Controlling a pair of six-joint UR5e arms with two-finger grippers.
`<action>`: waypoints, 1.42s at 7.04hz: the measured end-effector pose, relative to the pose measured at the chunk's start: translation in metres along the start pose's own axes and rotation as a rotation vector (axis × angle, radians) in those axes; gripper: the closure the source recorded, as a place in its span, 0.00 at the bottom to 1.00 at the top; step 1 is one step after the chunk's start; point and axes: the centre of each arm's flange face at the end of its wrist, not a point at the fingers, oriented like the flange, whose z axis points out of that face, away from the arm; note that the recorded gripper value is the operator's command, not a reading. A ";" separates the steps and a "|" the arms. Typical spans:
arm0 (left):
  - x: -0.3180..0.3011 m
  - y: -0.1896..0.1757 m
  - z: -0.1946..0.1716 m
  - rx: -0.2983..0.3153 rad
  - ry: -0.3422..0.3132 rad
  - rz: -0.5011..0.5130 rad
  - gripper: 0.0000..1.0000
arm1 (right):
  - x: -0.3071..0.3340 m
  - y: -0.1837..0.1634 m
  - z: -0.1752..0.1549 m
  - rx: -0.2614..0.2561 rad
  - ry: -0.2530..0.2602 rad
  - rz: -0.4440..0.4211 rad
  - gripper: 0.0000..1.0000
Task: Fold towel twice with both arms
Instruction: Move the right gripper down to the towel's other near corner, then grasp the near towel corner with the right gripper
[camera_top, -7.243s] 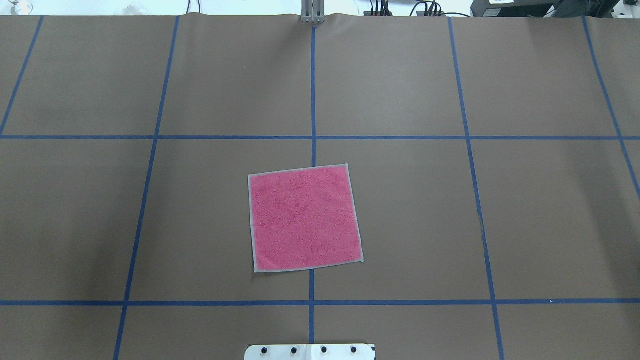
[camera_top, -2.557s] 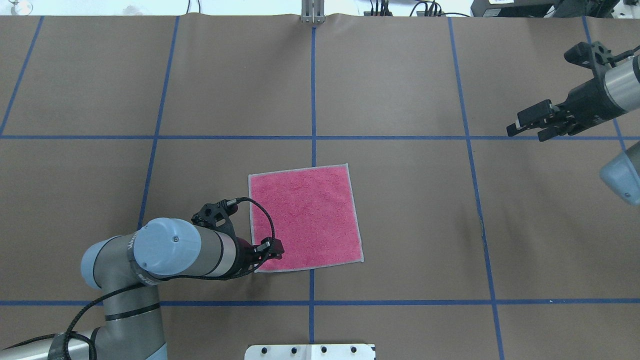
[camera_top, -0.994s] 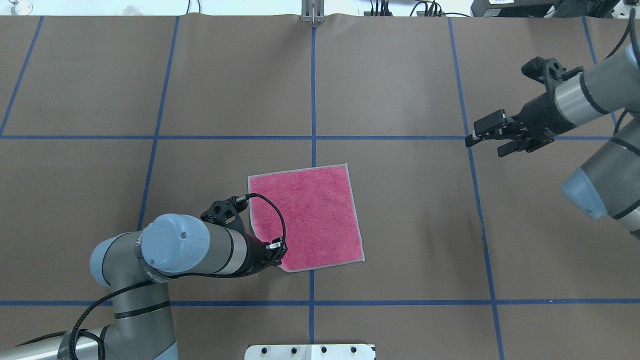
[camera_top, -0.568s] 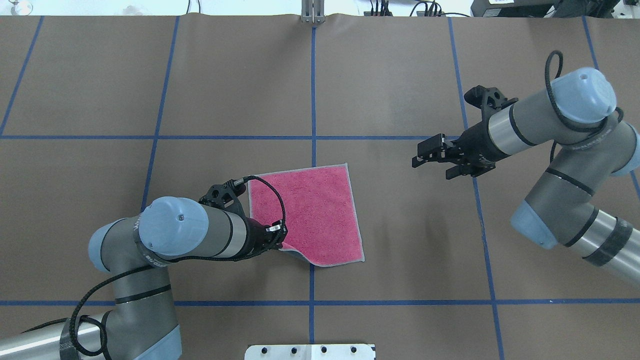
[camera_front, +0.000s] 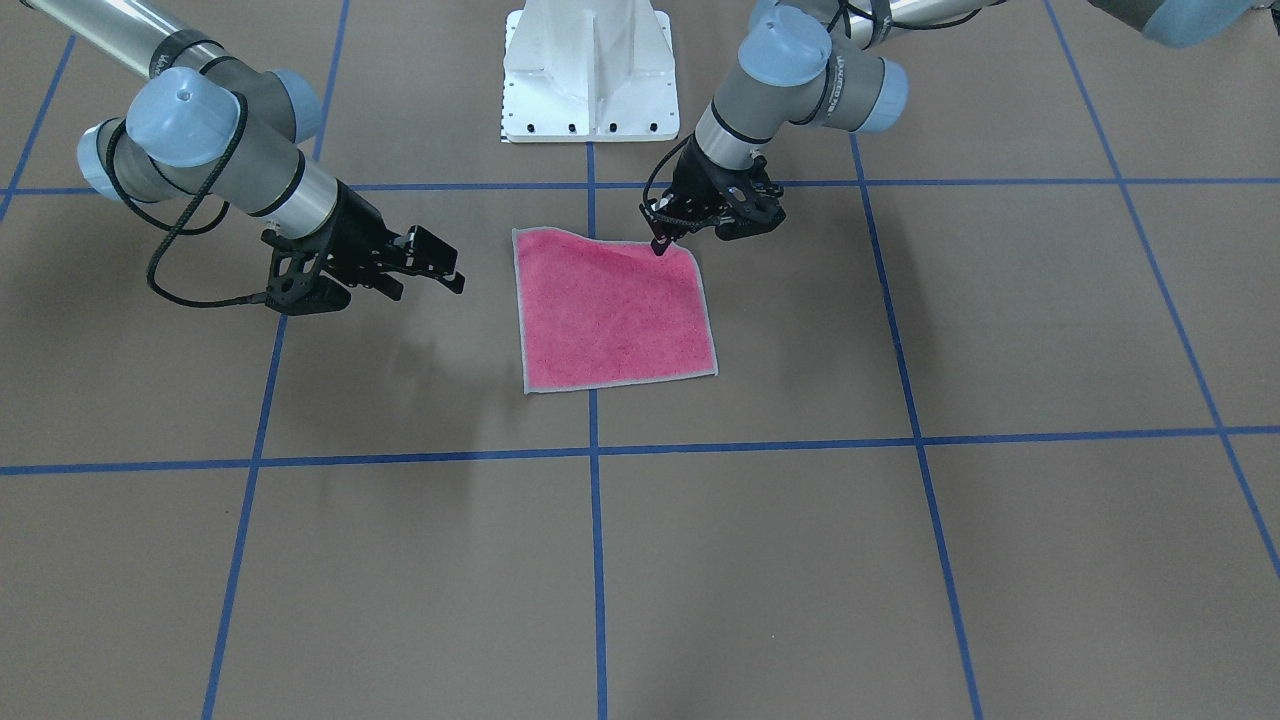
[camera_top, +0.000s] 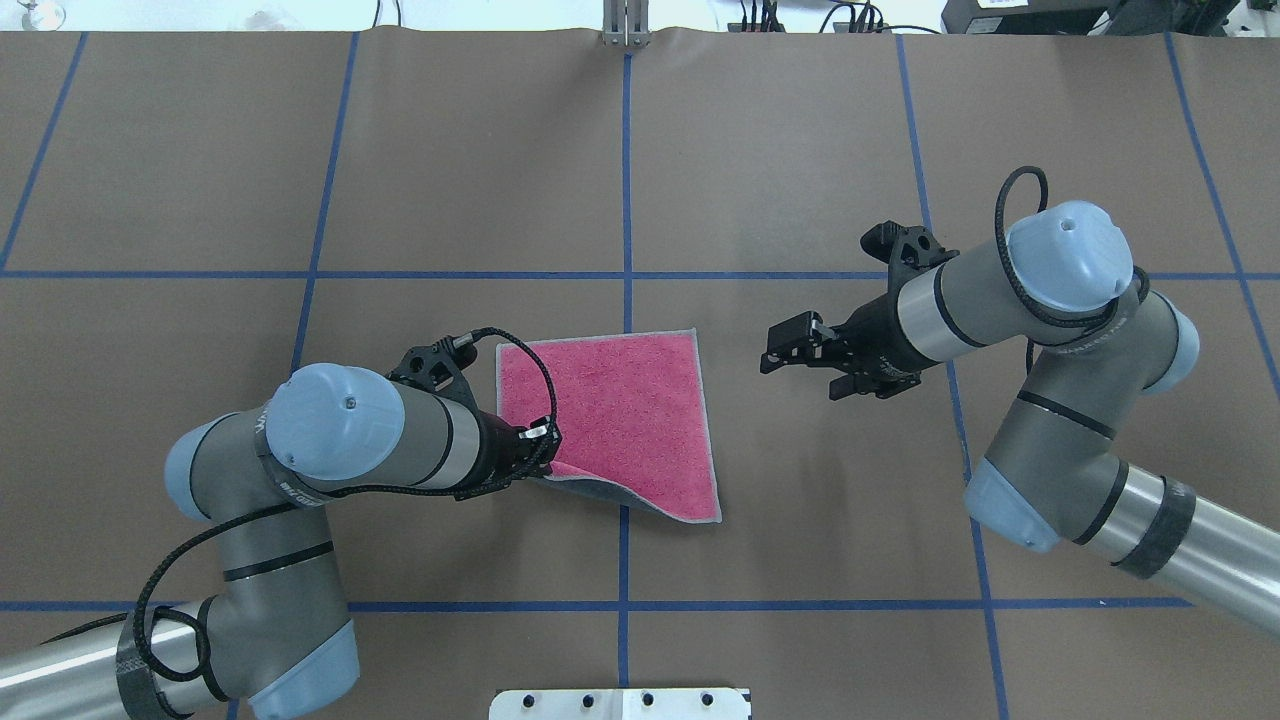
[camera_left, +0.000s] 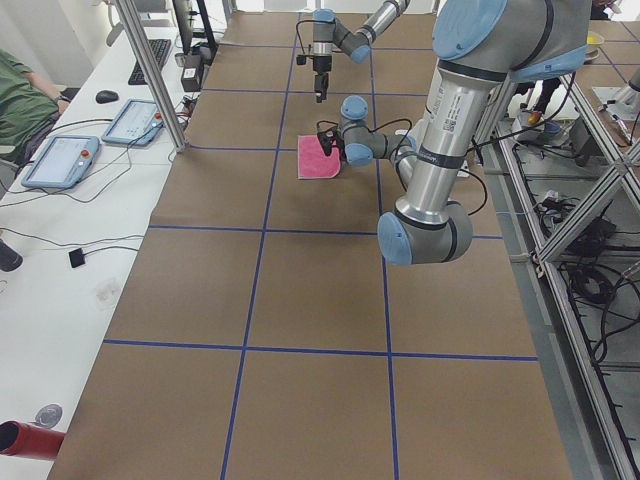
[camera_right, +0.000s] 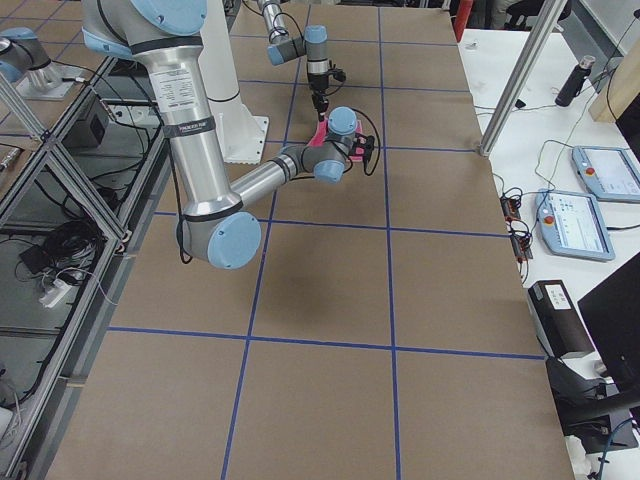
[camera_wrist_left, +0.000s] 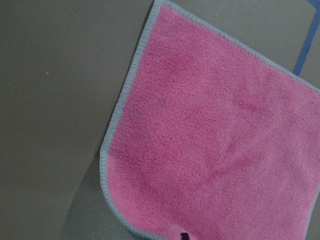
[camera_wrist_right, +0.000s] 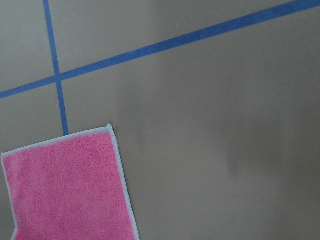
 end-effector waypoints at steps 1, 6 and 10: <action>0.000 0.000 0.000 -0.001 0.000 0.000 1.00 | -0.005 0.012 0.009 -0.006 -0.012 0.033 0.02; 0.000 0.000 0.000 -0.002 0.000 -0.001 1.00 | -0.024 0.081 0.056 -0.065 -0.033 0.142 0.02; -0.001 0.000 0.001 -0.002 -0.003 -0.002 1.00 | -0.022 0.122 0.088 -0.032 -0.016 0.165 0.07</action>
